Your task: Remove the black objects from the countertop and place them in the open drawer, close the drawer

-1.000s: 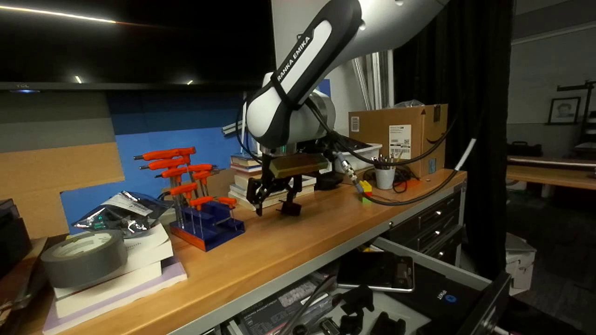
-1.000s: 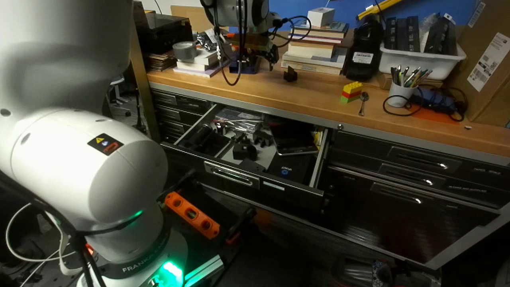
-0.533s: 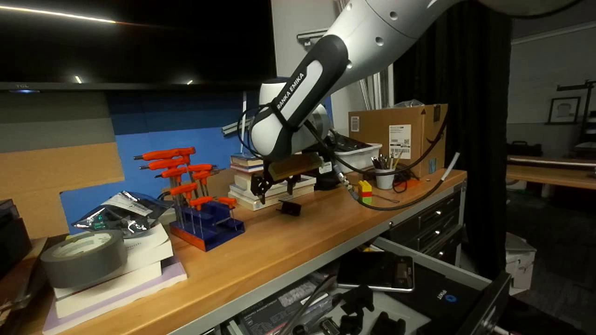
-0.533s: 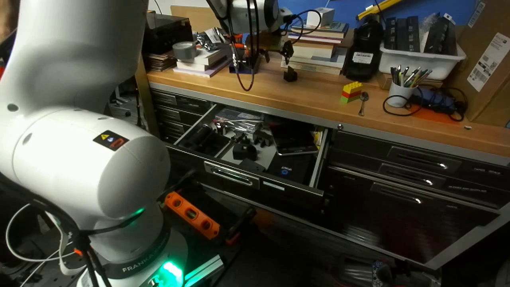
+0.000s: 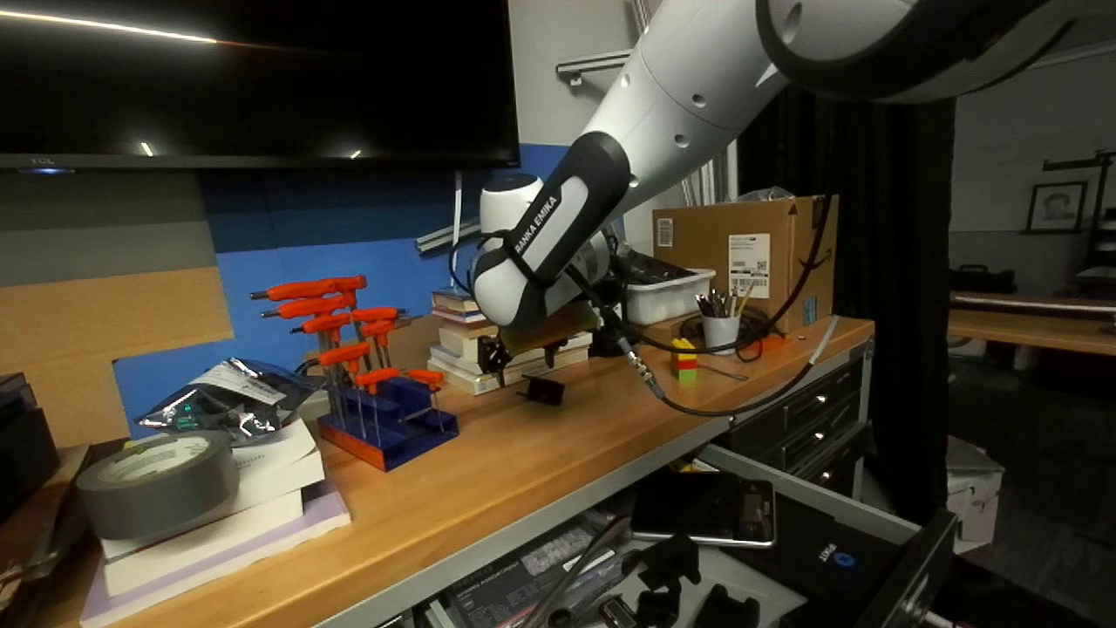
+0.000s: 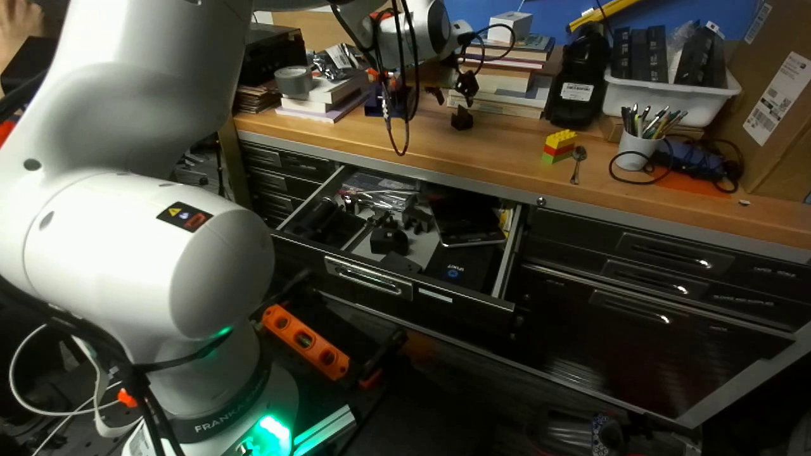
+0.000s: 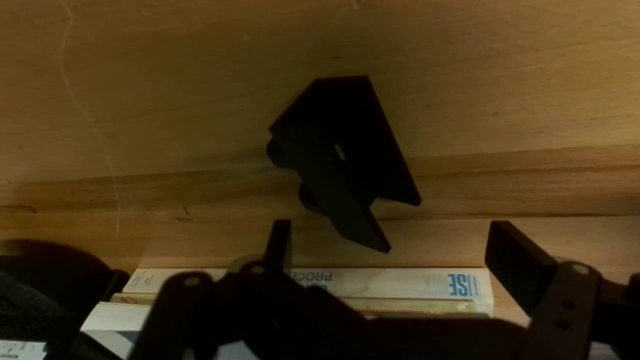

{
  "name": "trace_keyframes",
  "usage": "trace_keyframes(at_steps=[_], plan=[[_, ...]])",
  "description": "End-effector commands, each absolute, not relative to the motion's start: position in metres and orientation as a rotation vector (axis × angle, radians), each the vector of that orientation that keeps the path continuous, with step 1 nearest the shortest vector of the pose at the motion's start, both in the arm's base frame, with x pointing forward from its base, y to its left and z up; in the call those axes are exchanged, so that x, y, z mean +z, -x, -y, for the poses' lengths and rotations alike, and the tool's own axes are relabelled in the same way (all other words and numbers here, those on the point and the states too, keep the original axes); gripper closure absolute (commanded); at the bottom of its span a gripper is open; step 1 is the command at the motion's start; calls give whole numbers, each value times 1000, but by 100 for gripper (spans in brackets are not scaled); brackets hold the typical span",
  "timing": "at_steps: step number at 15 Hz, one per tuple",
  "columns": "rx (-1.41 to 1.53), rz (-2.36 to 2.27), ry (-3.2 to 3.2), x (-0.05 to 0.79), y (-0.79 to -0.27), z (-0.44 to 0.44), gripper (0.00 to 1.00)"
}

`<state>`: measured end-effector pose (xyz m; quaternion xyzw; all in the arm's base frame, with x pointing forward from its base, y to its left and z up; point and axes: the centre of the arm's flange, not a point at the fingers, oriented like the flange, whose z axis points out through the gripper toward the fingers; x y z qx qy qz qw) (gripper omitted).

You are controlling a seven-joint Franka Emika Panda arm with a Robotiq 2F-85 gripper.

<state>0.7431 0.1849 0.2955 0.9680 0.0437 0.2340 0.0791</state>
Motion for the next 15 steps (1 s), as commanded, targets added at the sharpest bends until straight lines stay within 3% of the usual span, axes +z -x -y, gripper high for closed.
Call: trace_keyframes(at_steps=[1,15], plan=[[723,-95,-2844,289,-768,-182,0],[474,-56,-2849,265,-775,-168,0]])
